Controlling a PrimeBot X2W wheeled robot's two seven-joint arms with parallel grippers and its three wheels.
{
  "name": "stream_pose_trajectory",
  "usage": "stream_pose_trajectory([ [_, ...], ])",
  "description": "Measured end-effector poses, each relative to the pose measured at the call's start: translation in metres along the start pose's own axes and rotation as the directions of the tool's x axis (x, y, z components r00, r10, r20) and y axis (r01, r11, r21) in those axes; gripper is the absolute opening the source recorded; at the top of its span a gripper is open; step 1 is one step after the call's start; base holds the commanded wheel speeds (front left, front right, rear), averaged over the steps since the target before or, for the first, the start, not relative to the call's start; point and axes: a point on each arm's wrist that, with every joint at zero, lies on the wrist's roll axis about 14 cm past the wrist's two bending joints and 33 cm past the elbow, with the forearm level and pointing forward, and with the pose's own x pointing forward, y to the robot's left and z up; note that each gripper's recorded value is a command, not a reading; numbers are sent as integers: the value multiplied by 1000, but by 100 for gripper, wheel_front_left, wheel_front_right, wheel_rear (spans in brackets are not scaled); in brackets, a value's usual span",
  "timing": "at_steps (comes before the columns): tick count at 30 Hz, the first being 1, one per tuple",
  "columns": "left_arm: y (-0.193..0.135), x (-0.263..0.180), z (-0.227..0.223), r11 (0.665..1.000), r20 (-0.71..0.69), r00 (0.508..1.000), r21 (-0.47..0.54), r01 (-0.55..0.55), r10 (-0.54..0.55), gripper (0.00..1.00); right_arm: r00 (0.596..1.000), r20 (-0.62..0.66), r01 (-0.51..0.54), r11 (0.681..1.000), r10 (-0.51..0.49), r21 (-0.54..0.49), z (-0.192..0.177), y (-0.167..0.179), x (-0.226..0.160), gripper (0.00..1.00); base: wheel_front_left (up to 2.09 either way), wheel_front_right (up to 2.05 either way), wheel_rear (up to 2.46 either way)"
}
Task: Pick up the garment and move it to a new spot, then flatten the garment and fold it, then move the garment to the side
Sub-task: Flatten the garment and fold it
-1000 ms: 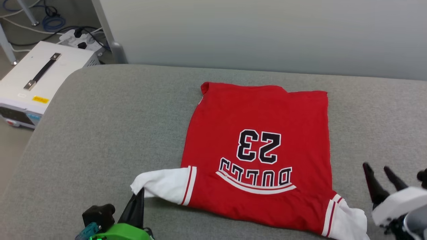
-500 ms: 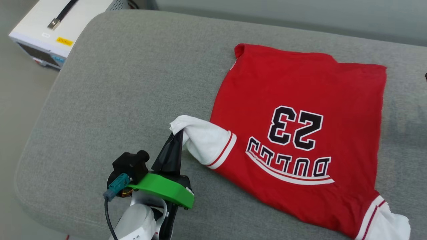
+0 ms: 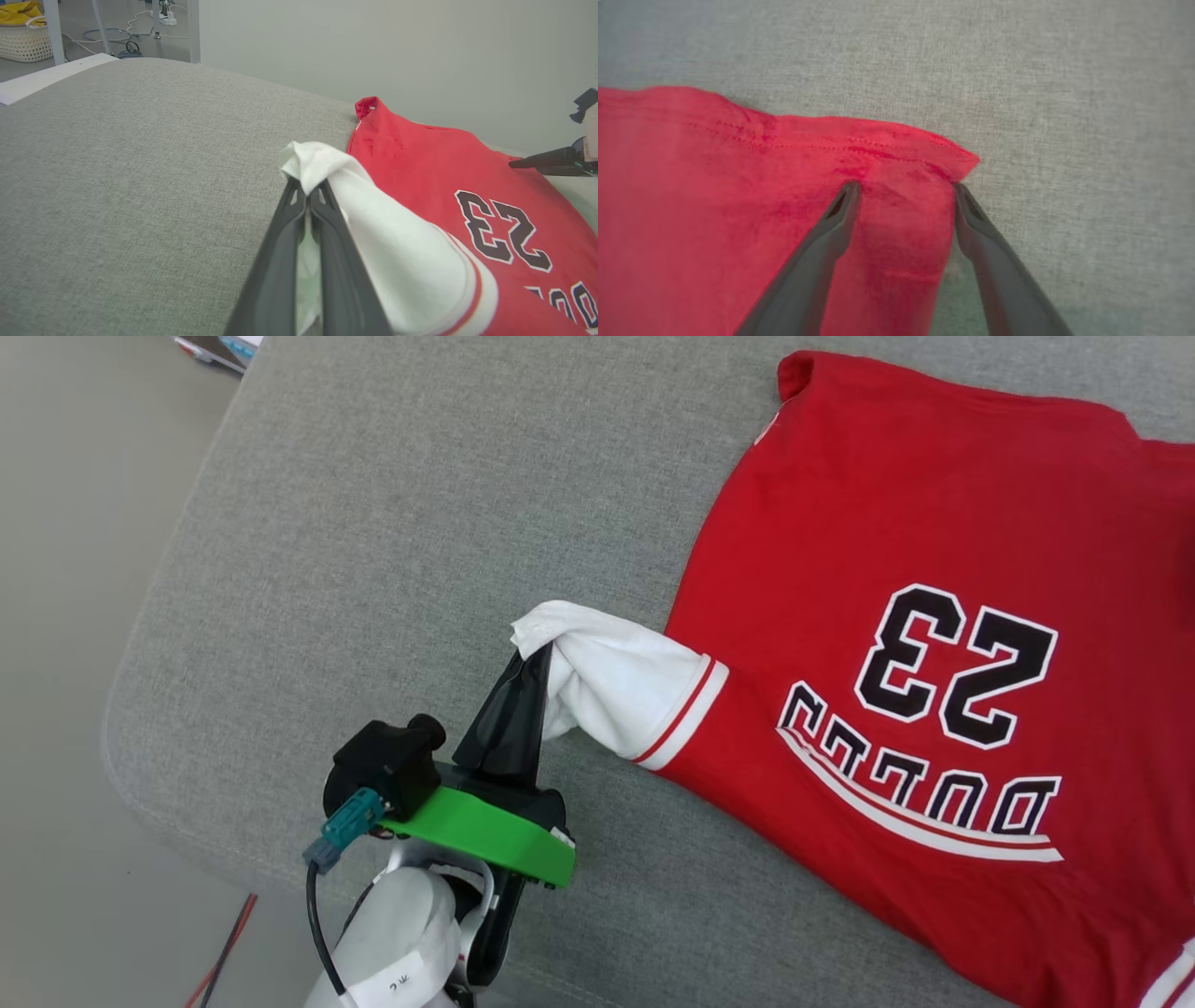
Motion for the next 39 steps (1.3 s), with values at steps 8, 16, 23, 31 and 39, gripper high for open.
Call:
stream_pose_trajectory([
  [8,5,0,-7,1000,-21,999,5,-24,24,0,970,-241,-14,1000,20,26,-33,5,19,43,0,0,0],
  [16,4,-1,3,1000,7,1000,1,-27,27,0,965,-263,8,1000,-2,20,-28,2,2,0,0,0,0],
  [23,8,-14,9,999,25,999,1,-47,47,0,983,-172,56,998,-57,-11,-3,-13,-39,0,0,0,0],
  [31,12,-31,11,999,32,998,8,-48,48,0,989,-76,119,990,-125,-75,-19,-45,-103,0,0,0,0],
  [39,-1,-34,5,1000,11,1000,22,18,-18,0,981,-59,184,983,-183,13,-101,-88,-174,0,0,0,0],
])
